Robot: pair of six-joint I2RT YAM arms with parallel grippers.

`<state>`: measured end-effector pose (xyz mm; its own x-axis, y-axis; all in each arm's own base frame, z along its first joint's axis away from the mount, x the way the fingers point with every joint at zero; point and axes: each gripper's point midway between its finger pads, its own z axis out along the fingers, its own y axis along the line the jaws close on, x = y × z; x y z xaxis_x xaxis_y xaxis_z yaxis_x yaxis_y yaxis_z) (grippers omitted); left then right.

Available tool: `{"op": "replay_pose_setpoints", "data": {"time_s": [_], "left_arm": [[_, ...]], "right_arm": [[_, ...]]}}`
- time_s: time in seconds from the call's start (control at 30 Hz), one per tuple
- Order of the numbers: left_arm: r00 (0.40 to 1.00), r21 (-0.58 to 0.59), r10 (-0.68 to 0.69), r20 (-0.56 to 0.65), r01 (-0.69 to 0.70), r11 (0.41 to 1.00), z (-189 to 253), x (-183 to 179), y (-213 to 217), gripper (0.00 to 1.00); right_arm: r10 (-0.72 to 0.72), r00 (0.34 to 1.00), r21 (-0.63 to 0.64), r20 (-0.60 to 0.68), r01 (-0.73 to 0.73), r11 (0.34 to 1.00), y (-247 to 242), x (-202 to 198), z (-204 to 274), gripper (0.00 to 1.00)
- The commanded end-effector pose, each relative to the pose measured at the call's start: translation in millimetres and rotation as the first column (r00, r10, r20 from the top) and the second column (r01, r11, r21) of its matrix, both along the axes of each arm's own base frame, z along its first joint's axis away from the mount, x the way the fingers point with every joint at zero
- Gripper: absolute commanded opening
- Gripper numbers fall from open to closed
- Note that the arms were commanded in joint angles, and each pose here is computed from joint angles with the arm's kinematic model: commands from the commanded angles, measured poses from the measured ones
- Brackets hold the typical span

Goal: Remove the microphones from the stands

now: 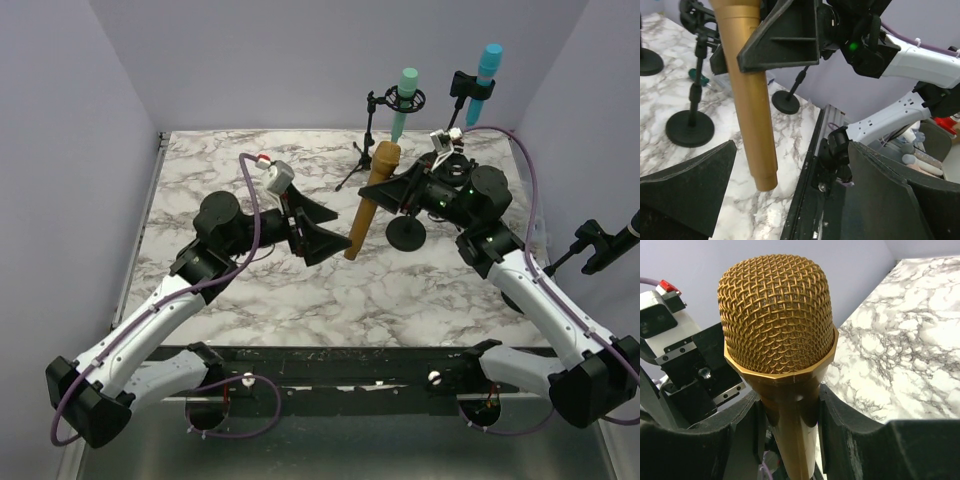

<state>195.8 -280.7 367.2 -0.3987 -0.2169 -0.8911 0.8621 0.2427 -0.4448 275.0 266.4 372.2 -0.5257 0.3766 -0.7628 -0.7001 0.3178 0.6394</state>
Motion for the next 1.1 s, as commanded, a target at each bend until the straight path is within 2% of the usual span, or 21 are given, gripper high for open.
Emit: {"op": "replay_pose_setpoints", "data": {"time_s": [0.0,0.13,0.33,0.53,0.77,0.8,0.87,1.07], "left_arm": [[1.000,-0.011,0.028,-0.001,-0.028,1.000,16,1,-26,0.96],[0.988,0.070,0.154,0.011,-0.154,0.986,9,15,-39,0.85],[0.975,0.122,0.220,0.010,-0.220,0.968,-6,18,-57,0.73],[0.980,0.134,0.197,0.014,-0.197,0.971,-5,8,-79,0.68],[0.983,0.160,0.185,-0.013,-0.181,0.970,-9,6,-89,0.25],[0.982,0.171,0.186,-0.017,-0.180,0.969,-11,6,-89,0.15],[0.980,0.194,0.195,-0.026,-0.186,0.963,-16,7,-87,0.02],[0.948,0.274,0.313,-0.058,-0.287,0.918,-31,20,-59,0.00]], "right_arm": [[0.057,0.998,0.043,0.016,-0.057,0.997,-2,-25,7,0.01],[0.054,0.999,0.057,0.004,-0.054,0.997,-7,-36,6,0.01],[0.030,0.999,0.068,0.020,-0.031,0.997,-18,-52,10,0.01],[0.008,0.999,0.078,0.036,-0.011,0.997,-26,-63,13,0.01],[0.002,0.999,0.063,0.035,-0.004,0.998,-29,-68,5,0.02],[0.000,0.999,0.060,0.038,-0.002,0.998,-30,-68,4,0.08],[-0.013,0.999,0.039,0.047,0.011,0.999,-31,-67,3,0.31],[-0.118,0.990,-0.064,0.075,0.123,0.990,-43,-53,8,0.94]]}}
